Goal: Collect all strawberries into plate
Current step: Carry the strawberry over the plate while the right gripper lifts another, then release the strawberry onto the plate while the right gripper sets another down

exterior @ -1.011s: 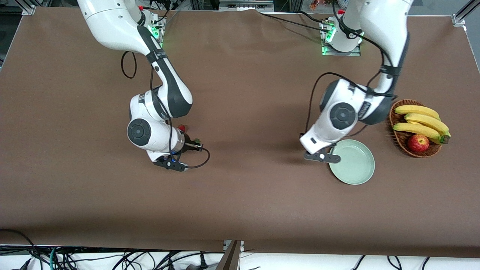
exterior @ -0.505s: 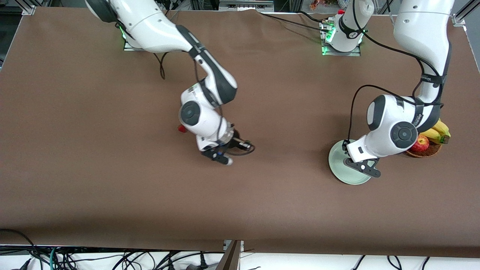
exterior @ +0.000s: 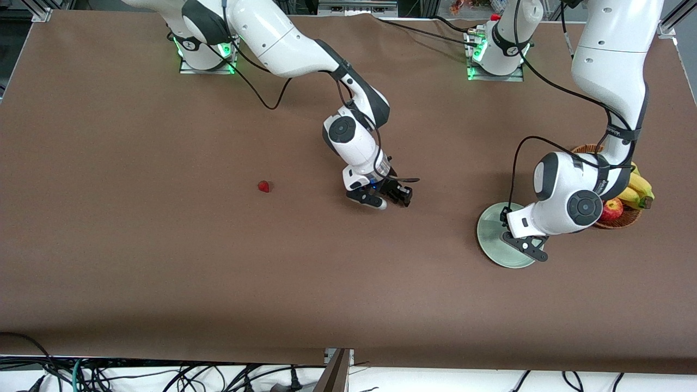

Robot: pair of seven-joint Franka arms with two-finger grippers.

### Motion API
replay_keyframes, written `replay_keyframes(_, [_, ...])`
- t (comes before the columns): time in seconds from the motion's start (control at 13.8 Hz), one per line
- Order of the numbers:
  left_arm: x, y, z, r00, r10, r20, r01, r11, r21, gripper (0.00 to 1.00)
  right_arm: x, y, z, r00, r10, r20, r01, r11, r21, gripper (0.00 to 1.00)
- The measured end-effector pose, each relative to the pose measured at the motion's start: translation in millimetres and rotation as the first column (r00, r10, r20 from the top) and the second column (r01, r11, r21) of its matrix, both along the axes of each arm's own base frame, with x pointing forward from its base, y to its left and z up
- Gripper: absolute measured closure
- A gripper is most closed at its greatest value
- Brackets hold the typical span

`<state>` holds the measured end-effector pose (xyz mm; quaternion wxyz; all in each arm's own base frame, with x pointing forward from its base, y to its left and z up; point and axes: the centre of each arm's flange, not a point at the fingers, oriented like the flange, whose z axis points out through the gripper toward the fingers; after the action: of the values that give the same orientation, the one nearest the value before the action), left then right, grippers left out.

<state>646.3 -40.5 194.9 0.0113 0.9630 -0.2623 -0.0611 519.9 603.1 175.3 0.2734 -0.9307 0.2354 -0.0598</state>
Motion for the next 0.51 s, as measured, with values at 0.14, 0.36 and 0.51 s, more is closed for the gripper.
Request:
replay_keyframes(0.14, [3, 0, 8, 1.0, 0.0, 0.012, 0.0, 1.0, -0.001, 0.31, 13, -5, 13, 1.0, -0.011, 0.026, 0.011, 1.0, 0.005, 0.43])
replay_keyframes(0.36, [6, -13, 49, 1.0, -0.005, 0.016, 0.005, 1.0, -0.013, 0.01, 37, -20, 41, 1.0, -0.001, -0.006, 0.001, 0.998, -0.06, 0.16])
replay_keyframes(0.51, [0, -42, 82, 0.999, 0.035, 0.01, -0.034, 0.999, -0.031, 0.0, 58, -44, 71, 0.999, 0.027, -0.046, -0.033, 0.989, -0.144, 0.16])
